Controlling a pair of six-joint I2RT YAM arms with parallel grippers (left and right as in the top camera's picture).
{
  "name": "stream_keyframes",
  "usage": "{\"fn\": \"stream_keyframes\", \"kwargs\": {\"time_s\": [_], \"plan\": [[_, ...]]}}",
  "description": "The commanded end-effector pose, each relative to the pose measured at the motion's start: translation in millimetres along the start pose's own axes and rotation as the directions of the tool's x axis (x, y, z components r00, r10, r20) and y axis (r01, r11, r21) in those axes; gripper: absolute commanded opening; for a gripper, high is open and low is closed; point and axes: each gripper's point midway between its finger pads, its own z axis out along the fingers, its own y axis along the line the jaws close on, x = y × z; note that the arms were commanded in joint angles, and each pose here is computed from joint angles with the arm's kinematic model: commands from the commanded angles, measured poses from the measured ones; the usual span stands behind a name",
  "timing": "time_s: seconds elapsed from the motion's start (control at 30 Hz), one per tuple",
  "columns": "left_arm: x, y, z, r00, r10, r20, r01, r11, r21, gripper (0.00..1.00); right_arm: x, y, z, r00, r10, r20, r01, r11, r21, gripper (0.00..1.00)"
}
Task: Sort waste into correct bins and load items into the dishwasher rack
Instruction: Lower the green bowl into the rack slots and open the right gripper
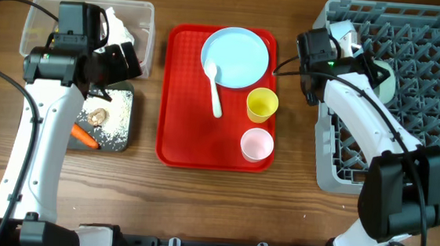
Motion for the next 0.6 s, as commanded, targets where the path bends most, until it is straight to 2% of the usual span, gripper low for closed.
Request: {"fn": "stream_keyframes", "kwargs": {"time_s": [0.0,0.17,0.57], "plan": [[0.9,1.8,1.8,1.0,-0.021,-0.007,0.021,1.0,-0.001,1.0,-4.9,11.5,-8.6,0.999,-0.037,0.021,0.037,0.999,0.004,0.34],[0.9,1.8,1.8,1.0,-0.021,-0.007,0.021,1.0,-0.001,1.0,-15.9,18.8,-31.0,0.995,-0.054,0.084,0.054,0.999,0.002,0.39],[0.9,1.8,1.8,1.0,-0.021,-0.007,0.021,1.0,-0.001,1.0,-20.7,25.2,-55.3,0.985,-0.104,0.14,0.104,0.995,0.006,0.48]]}}
